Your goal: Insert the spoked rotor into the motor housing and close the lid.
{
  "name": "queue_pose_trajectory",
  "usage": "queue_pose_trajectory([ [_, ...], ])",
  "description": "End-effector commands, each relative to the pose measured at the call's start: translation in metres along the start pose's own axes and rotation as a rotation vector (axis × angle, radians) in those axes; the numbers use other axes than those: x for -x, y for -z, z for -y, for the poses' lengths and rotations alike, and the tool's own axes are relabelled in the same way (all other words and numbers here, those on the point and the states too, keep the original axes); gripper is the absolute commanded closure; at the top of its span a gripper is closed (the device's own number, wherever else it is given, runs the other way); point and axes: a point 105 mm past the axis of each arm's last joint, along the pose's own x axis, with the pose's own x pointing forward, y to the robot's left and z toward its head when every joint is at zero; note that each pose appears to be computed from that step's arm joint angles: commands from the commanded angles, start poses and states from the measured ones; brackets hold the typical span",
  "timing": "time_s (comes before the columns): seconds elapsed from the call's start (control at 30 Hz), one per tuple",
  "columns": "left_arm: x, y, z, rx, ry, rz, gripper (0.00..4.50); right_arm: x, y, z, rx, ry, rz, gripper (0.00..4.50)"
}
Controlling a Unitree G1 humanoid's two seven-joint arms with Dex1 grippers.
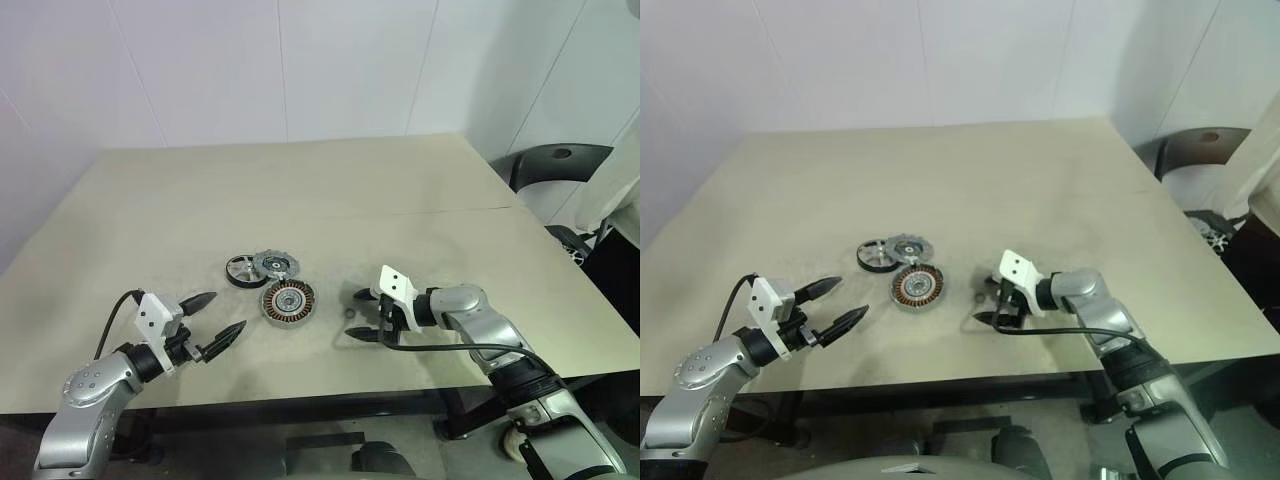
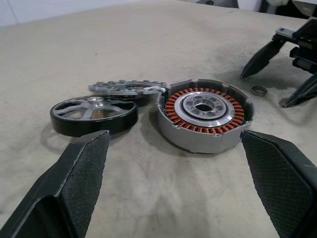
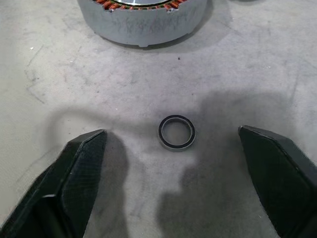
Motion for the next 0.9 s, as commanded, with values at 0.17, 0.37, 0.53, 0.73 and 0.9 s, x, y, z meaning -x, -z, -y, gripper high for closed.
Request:
queue_pose_trajectory([
  [0.17, 0.002, -0.008, -0.007, -0.053, -0.016, 0.028, 0.0, 0.0, -0.001, 0.007, -0.005, 0.031, -0.007, 2.52],
  [0.37, 0.003, -0.005, -0.006, -0.058, -0.019, 0.027, 0.0, 0.004, -0.004, 0.006, -0.027, 0.014, 0.007, 3.76],
  [0.53, 0.002, -0.004, -0.006, -0.059, -0.017, 0.028, 0.0, 0.006, -0.028, 0.01, -0.002, 0.001, 0.062, 3.76],
  [0.73, 0.002, -0.002, -0.009, -0.057, -0.015, 0.026, 0.0, -0.005, -0.08, 0.003, 0.08, -0.064, 0.141, 3.76],
  [0.9, 0.002, 0.0, -0.01, -0.054, -0.013, 0.026, 0.0, -0.024, -0.104, -0.002, 0.106, -0.091, 0.14, 3.76],
])
